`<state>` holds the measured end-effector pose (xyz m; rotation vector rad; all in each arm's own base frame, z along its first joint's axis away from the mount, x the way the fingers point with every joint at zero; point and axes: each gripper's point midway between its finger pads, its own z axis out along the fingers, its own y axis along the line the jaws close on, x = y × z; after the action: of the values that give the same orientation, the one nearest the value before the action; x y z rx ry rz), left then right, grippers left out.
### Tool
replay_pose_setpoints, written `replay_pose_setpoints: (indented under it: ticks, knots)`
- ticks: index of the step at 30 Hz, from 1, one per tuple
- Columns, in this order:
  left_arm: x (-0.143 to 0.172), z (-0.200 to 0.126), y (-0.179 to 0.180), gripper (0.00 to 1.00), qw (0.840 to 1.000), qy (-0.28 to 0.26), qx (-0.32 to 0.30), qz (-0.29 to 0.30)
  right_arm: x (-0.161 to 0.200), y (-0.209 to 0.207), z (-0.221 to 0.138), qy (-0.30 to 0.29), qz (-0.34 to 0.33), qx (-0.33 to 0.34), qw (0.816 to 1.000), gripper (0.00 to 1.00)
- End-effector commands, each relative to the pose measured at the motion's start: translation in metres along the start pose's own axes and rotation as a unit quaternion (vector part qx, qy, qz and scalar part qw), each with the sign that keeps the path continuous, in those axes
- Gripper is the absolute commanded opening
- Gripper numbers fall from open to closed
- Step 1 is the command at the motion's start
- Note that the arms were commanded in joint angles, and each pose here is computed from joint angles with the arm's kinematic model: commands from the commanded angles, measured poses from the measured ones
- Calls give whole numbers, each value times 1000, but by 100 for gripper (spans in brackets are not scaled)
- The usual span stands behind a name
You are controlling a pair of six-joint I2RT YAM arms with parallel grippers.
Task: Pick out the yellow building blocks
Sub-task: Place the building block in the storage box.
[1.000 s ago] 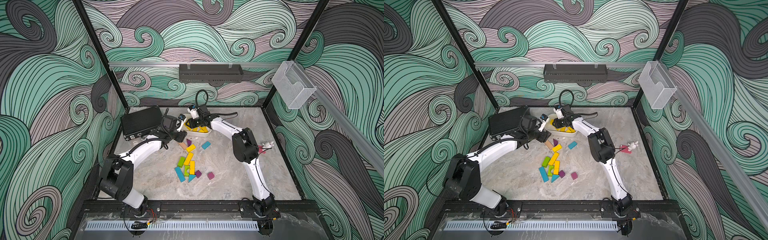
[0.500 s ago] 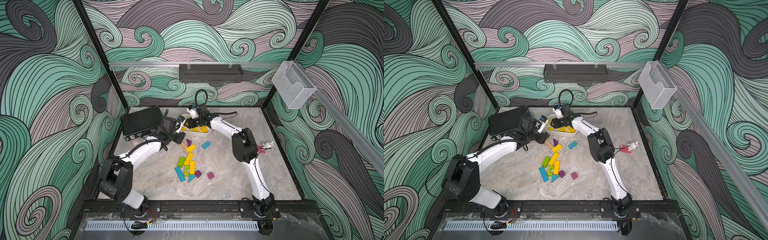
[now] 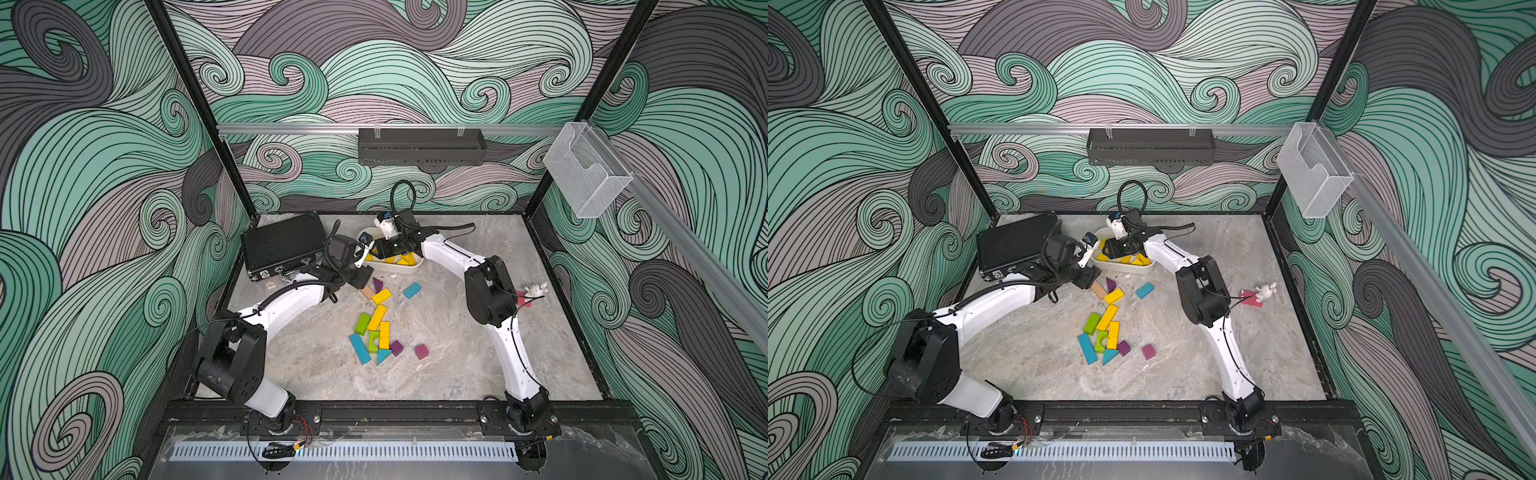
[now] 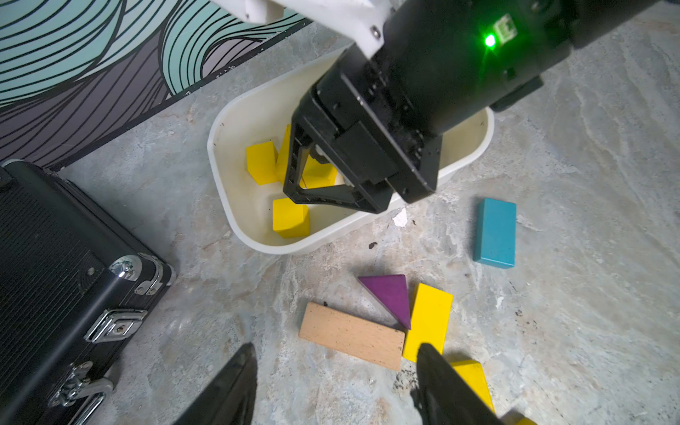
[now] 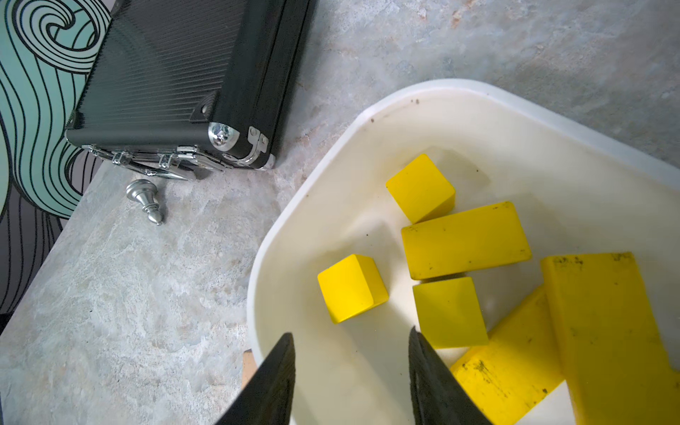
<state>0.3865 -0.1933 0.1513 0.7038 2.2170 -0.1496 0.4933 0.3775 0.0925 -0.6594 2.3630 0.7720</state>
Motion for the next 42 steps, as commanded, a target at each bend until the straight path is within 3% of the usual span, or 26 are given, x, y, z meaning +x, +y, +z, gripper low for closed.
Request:
replay_pose_setpoints:
  ticks: [1,14,35,42]
  knots:
    - [-10,-2,0,68,1000,-12,-3,10,-17,12,-23,-23,-8,2,1000,50]
    - [-17,-3,-3,68,1000,-21,6,11,-35,16,-43,-49,-21,6,999,51]
    - [-18,-3,-6,68,1000,13,21,-1,-31,21,-76,-55,-23,27,998,51]
    - [-24,-13,-8,67,1000,0,26,1,-34,29,-95,-65,-17,29,997,51]
